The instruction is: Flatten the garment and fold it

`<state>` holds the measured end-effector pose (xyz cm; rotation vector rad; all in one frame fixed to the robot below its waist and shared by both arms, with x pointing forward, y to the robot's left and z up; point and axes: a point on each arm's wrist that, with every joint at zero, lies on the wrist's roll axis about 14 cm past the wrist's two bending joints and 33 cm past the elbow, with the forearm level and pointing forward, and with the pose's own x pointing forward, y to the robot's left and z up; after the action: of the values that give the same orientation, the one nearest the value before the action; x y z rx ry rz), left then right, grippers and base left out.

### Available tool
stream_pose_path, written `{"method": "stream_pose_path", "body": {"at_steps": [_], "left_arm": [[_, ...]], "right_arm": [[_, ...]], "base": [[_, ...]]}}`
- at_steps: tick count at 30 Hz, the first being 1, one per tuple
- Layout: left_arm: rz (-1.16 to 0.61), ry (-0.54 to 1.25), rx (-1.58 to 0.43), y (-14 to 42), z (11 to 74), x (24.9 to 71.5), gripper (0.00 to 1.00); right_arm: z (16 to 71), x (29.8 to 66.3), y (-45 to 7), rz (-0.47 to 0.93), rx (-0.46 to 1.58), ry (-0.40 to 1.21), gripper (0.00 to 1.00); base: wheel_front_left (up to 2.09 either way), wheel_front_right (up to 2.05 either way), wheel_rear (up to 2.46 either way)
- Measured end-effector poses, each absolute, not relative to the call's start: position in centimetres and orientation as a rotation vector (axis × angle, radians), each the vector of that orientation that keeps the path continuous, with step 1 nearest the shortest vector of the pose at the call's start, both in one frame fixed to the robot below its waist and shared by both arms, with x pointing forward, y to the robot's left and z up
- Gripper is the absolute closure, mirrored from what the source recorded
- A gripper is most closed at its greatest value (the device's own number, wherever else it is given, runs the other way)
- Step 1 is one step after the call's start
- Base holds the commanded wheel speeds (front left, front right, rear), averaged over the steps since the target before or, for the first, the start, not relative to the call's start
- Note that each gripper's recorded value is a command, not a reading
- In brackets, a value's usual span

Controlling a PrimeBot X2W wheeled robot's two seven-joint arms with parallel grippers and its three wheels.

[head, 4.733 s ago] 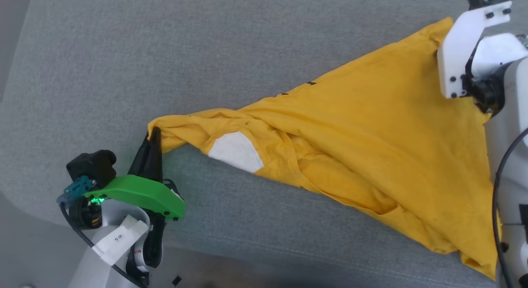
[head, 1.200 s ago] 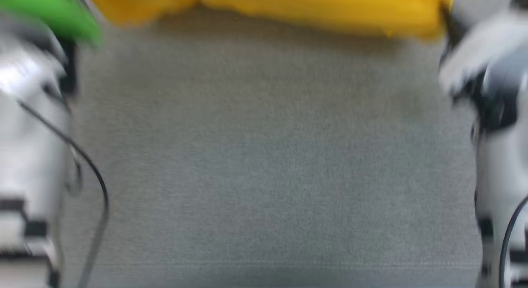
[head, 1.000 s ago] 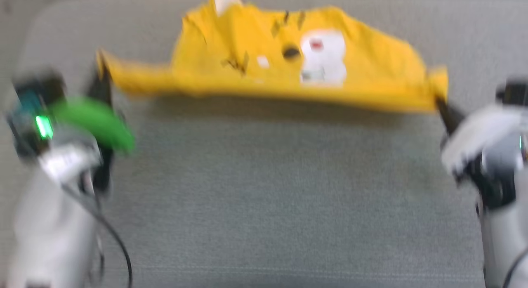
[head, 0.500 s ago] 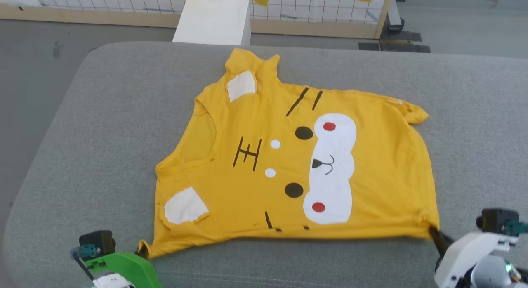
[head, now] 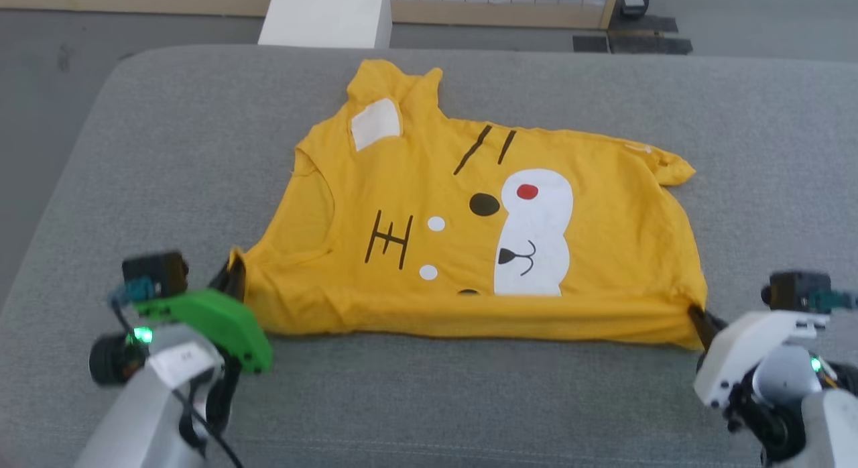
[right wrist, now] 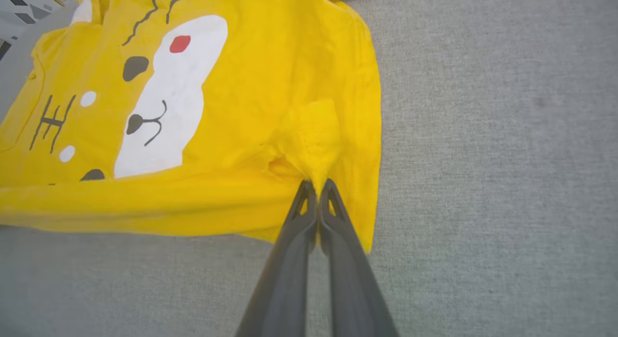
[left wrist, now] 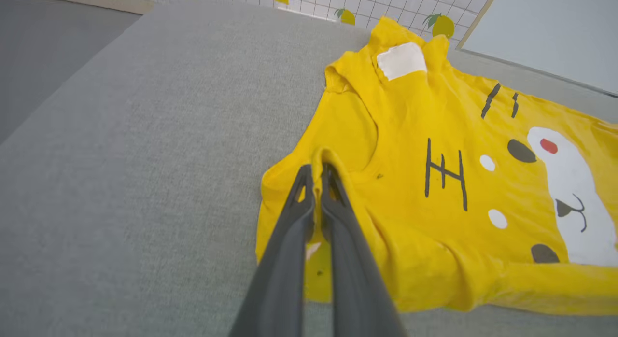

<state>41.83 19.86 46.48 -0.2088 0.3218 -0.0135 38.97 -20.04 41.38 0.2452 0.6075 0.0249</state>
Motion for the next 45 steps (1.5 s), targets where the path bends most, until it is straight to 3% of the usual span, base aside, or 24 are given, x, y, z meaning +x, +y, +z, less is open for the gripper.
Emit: {"method": "stream_pose_path", "body": {"at_steps": [8, 15, 26, 27, 28, 29, 30, 31, 32, 40, 45], "left_arm": [[-0.125, 0.32, -0.08, 19.0, 48.1, 49.0, 1.0], [-0.185, 0.348, -0.013, 18.0, 47.0, 54.0, 1.0], [-0.202, 0.533, 0.039, 17.3, 38.6, 56.0, 1.0], [-0.203, 0.538, 0.038, 17.2, 38.2, 56.1, 1.0], [-0.208, 0.538, 0.035, 17.0, 37.9, 56.3, 1.0], [-0.212, 0.531, 0.032, 16.8, 37.9, 56.6, 1.0], [-0.212, 0.517, 0.027, 16.6, 38.0, 57.0, 0.69], [-0.215, 0.509, 0.02, 16.3, 38.2, 57.1, 0.09], [-0.216, 0.497, 0.012, 16.1, 38.4, 57.2, 0.0], [-0.162, 0.332, -0.075, 16.7, 43.1, 57.5, 0.0], [-0.083, 0.275, -0.121, 19.1, 45.5, 55.1, 0.0]], "right_arm": [[41.2, 42.9, -19.7, 0.036, 0.167, 0.726, 1.0], [38.5, 43.8, -20.5, 0.004, 0.095, 0.908, 1.0], [36.0, 44.4, -20.6, 0.005, 0.062, 0.996, 1.0], [35.9, 44.4, -20.6, 0.008, 0.071, 0.997, 0.79], [35.9, 44.4, -20.6, 0.011, 0.082, 0.993, 0.25], [35.9, 44.4, -20.6, 0.011, 0.089, 0.987, 0.0], [36.0, 44.5, -20.7, 0.01, 0.1, 0.978, 0.0], [36.2, 44.6, -20.7, 0.01, 0.114, 0.964, 0.0], [36.5, 44.7, -20.6, 0.01, 0.129, 0.947, 0.0], [37.9, 42.5, -21.4, -0.018, 0.208, 0.886, 0.0], [39.9, 40.4, -22.1, -0.042, 0.236, 0.818, 0.0]], "base": [[0.0, 0.0, 0.0], [0.0, 0.0, 0.0], [0.0, 0.0, 0.0], [0.0, 0.0, 0.0], [0.0, 0.0, 0.0], [0.0, 0.0, 0.0], [0.0, 0.0, 0.0], [0.0, 0.0, 0.0], [0.0, 0.0, 0.0], [0.0, 0.0, 0.0], [0.0, 0.0, 0.0]]}}
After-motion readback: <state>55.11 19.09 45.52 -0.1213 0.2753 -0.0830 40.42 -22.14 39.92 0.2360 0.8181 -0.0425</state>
